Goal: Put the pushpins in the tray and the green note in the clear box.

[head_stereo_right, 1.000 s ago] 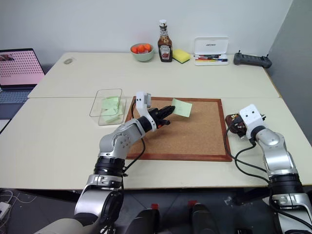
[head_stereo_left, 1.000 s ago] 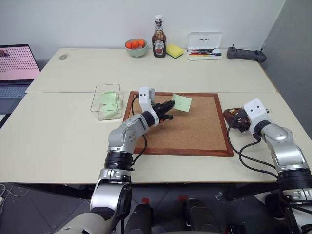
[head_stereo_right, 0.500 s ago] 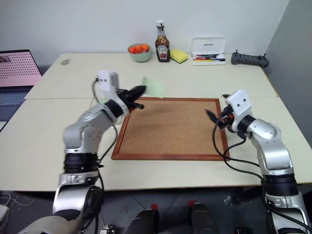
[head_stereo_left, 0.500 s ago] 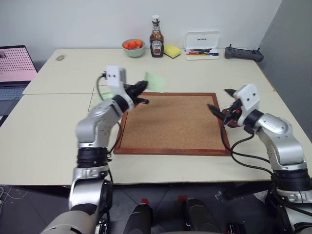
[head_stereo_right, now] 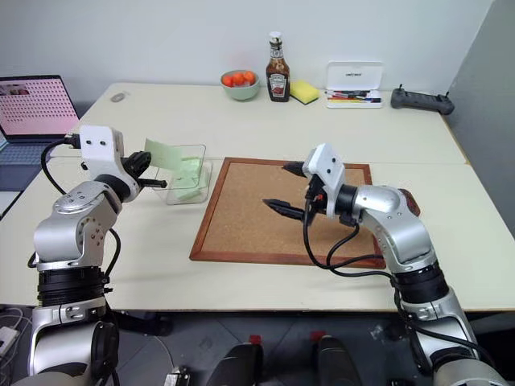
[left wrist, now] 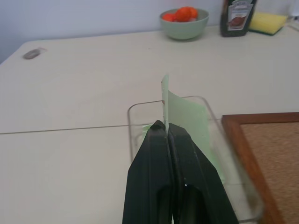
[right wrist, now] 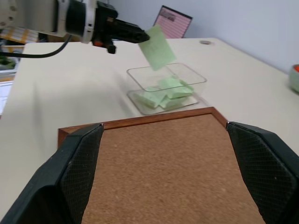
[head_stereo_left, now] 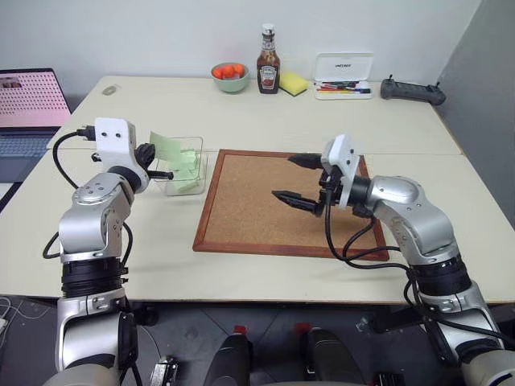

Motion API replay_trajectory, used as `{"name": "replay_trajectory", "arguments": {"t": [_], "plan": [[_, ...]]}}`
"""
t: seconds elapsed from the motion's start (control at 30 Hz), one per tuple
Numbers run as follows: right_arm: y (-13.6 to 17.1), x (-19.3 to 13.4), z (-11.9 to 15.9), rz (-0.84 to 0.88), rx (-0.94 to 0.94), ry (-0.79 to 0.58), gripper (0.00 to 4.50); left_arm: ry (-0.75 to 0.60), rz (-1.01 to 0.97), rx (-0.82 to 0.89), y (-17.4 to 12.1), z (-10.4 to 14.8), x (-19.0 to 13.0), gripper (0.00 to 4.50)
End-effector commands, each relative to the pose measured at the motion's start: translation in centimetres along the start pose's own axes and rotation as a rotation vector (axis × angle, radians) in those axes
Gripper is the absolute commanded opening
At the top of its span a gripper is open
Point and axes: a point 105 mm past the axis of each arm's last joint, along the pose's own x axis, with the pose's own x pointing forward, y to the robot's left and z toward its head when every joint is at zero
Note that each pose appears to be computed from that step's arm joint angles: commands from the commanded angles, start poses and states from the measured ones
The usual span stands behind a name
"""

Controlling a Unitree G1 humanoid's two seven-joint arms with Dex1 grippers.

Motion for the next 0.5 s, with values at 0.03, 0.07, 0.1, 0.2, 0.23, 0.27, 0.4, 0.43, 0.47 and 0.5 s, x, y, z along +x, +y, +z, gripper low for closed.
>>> {"name": "replay_trajectory", "arguments": {"t": [0.03,0.07,0.1,0.2,0.23,0.27,0.4,0.43,0.47,0.5], "plan": [[0.5,0.5,1.0,0.030,-0.027,-0.021,4.45,-0.064,-0.001,0.044,-0.5,1.5,0.8,0.00],[0.6,0.6,0.9,0.031,-0.027,-0.022,4.45,-0.065,-0.002,0.043,-0.5,1.5,1.0,0.00],[0.7,0.7,0.9,0.031,-0.026,-0.022,4.45,-0.063,-0.002,0.041,-0.6,1.4,1.3,0.00],[1.0,0.8,0.9,0.032,-0.021,-0.022,4.45,-0.054,0.001,0.045,-0.6,1.1,1.8,0.00],[1.1,0.8,0.8,0.031,-0.020,-0.021,4.45,-0.052,0.007,0.047,-0.5,1.0,2.0,0.00],[1.1,0.8,0.8,0.029,-0.019,-0.019,4.45,-0.049,0.013,0.050,-0.5,0.9,2.1,0.00],[1.1,0.6,0.6,0.022,-0.015,-0.012,4.50,-0.039,0.031,0.058,-0.5,0.5,2.3,0.37],[1.1,0.5,0.6,0.020,-0.015,-0.010,4.50,-0.038,0.021,0.054,-0.7,0.5,2.3,0.48],[1.1,0.5,0.6,0.019,-0.015,-0.010,4.50,-0.037,0.013,0.049,-0.9,0.4,2.4,0.69],[1.1,0.5,0.7,0.017,-0.015,-0.010,4.50,-0.037,0.010,0.048,-0.9,0.4,2.4,0.84]]}}
